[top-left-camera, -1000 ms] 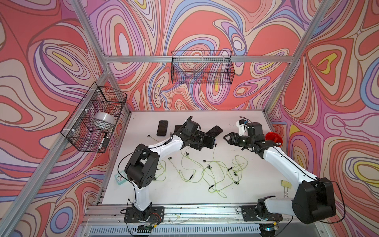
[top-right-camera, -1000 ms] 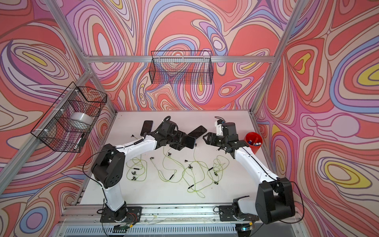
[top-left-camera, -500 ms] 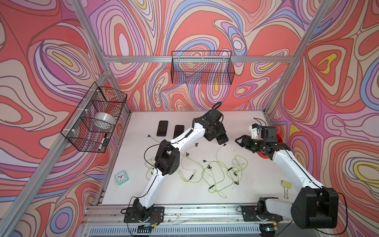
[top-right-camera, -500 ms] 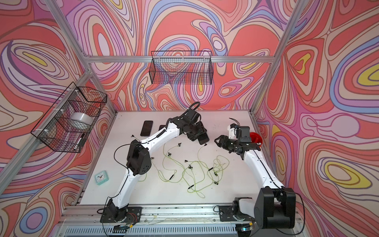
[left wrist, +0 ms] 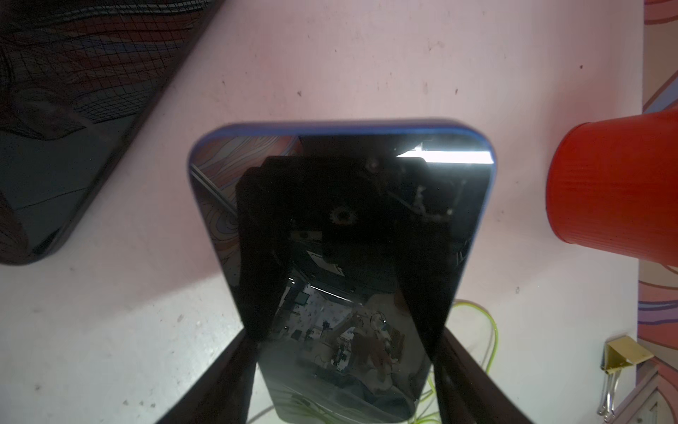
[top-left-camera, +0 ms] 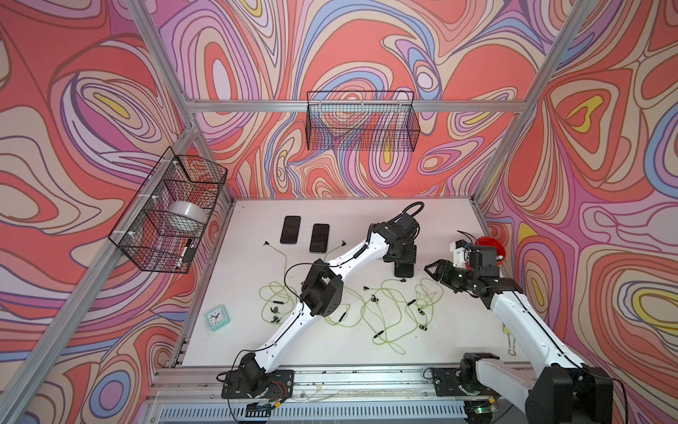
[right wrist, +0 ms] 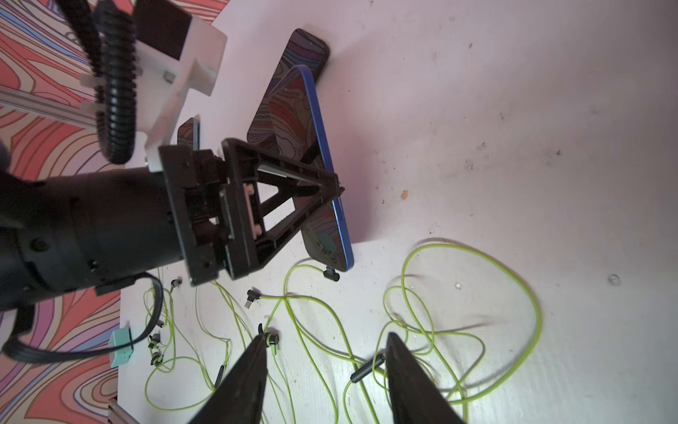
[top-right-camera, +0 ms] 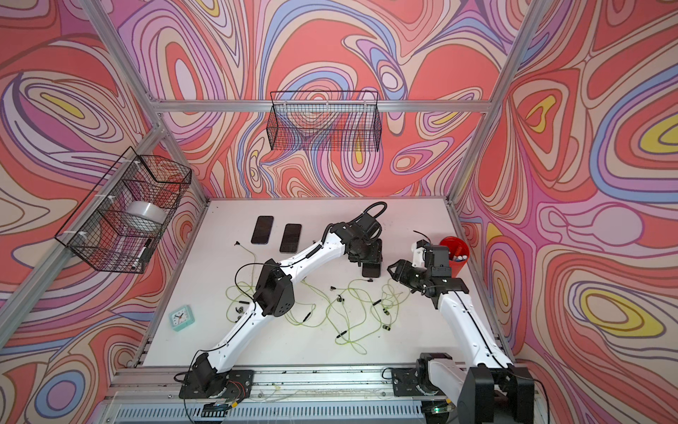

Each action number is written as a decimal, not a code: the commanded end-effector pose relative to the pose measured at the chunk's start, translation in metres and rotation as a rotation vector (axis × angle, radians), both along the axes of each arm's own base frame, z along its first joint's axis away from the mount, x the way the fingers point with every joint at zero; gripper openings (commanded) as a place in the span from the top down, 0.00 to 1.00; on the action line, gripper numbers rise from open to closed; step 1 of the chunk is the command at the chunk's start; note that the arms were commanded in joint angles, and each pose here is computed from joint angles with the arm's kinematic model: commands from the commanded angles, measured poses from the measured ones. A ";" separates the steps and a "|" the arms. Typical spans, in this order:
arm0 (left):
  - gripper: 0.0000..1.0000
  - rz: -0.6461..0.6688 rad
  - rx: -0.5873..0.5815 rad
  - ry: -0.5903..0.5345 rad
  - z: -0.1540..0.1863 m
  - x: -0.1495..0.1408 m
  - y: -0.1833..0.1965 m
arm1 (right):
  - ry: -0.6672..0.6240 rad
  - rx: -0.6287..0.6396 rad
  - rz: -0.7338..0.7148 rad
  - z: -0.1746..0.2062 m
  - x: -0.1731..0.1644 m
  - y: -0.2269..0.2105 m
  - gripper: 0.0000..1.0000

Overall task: Plug wired earphones into phones
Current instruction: Place the phone at the center of the board.

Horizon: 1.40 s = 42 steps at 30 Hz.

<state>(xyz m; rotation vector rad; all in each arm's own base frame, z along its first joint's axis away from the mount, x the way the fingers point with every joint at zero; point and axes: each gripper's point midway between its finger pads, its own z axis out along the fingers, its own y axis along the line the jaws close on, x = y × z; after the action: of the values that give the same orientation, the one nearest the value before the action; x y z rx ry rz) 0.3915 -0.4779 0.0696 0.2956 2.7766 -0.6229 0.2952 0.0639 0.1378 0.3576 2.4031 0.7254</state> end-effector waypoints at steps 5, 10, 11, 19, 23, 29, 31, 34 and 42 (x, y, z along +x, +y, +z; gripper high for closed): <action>0.35 -0.042 -0.064 -0.013 0.003 0.005 -0.014 | 0.038 -0.039 -0.030 -0.009 -0.014 -0.008 0.47; 0.17 -0.040 -0.101 -0.021 0.013 0.007 -0.017 | 0.050 -0.048 -0.037 -0.009 -0.011 -0.010 0.45; 0.14 -0.036 -0.111 -0.016 0.014 0.008 -0.017 | 0.052 -0.048 -0.039 -0.008 -0.011 -0.010 0.44; 0.00 -0.003 -0.173 0.036 0.023 0.010 -0.013 | 0.074 -0.073 -0.049 -0.001 -0.007 -0.011 0.39; 0.00 0.054 -0.237 -0.078 0.080 0.028 0.015 | 0.079 -0.112 -0.032 -0.002 0.004 0.009 0.42; 0.07 0.187 -0.280 -0.177 0.139 0.029 0.125 | 0.087 -0.241 0.088 -0.023 0.034 0.087 0.48; 0.09 0.215 -0.241 -0.178 0.140 0.017 0.159 | 0.088 -0.251 0.119 -0.033 0.045 0.111 0.50; 0.15 0.240 -0.202 -0.164 0.137 -0.004 0.196 | 0.091 -0.282 0.172 -0.050 0.059 0.143 0.53; 0.32 0.315 -0.218 -0.080 0.112 -0.045 0.245 | 0.200 -0.385 0.197 -0.111 0.075 0.149 0.57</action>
<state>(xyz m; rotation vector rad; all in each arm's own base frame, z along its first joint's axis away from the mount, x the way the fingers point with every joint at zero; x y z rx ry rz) 0.3541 -0.2402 0.1816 -0.1405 2.5659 -0.7934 0.3626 0.2191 0.0328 0.0325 2.7257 0.3812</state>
